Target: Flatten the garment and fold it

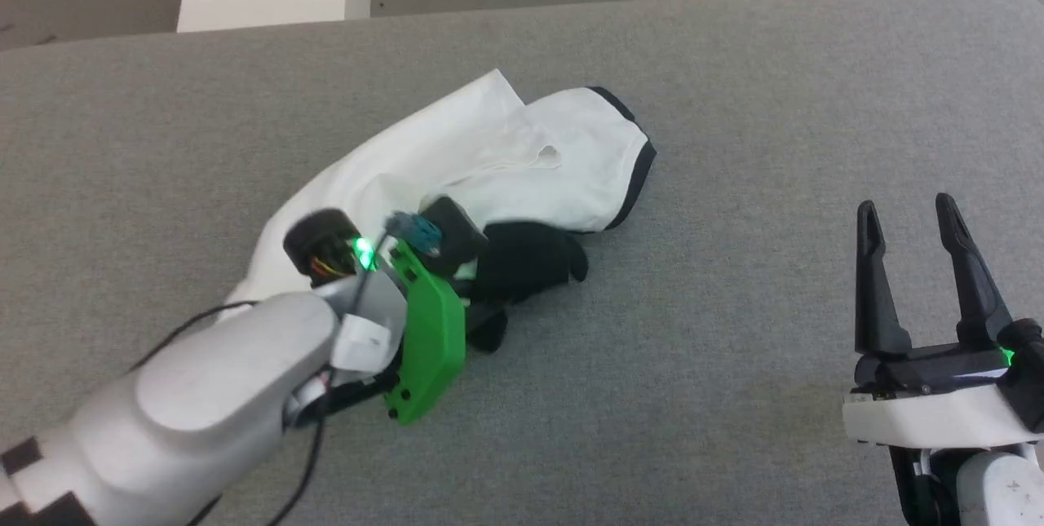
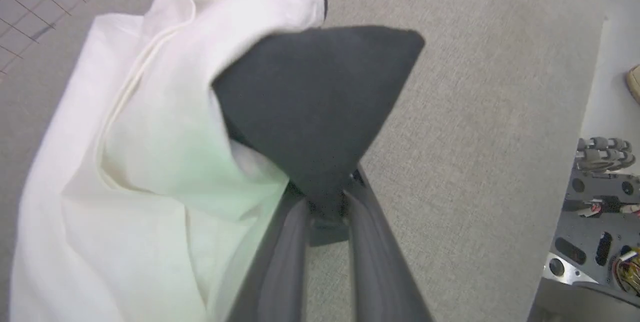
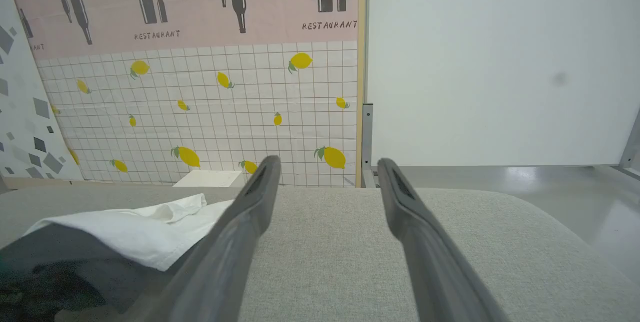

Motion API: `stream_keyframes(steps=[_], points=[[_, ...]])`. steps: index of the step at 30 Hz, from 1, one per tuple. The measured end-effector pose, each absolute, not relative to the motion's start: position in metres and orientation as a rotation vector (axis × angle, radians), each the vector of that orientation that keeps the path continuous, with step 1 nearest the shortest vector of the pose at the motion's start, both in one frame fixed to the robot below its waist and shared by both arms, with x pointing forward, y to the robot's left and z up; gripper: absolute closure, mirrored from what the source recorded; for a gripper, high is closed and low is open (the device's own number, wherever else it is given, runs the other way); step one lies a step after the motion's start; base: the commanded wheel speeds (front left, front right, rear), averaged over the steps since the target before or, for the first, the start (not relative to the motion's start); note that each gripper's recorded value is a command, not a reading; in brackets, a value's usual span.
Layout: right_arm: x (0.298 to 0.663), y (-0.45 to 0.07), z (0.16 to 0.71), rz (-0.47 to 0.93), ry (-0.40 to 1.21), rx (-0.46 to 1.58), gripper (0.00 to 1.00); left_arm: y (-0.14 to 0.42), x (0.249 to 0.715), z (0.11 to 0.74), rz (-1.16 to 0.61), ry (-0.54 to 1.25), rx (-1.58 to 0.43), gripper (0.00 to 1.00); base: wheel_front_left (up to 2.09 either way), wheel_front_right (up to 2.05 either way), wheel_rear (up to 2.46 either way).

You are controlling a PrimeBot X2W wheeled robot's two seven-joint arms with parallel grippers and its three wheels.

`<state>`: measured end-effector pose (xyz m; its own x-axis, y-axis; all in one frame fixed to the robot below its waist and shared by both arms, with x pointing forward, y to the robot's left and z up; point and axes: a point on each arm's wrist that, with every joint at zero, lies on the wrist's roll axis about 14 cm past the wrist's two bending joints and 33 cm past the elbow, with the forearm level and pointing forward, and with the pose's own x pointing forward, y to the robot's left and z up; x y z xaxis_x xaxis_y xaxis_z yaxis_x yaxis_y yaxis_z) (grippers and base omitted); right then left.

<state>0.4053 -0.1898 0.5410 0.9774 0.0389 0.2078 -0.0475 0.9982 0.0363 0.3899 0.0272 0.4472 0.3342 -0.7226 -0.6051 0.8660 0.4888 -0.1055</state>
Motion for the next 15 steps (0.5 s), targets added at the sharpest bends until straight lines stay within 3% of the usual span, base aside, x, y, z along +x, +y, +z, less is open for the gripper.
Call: stream_keyframes(steps=[7,15], points=[[0.397,-0.185,0.547,0.058,-0.222,0.046,0.0,0.069,0.409,0.512,-0.903,0.454,0.191,1.0,0.0,0.0,0.0],[0.395,-0.179,0.548,0.074,-0.225,0.052,0.0,0.193,0.381,0.442,-0.549,0.744,0.258,1.0,0.0,0.0,0.0]])
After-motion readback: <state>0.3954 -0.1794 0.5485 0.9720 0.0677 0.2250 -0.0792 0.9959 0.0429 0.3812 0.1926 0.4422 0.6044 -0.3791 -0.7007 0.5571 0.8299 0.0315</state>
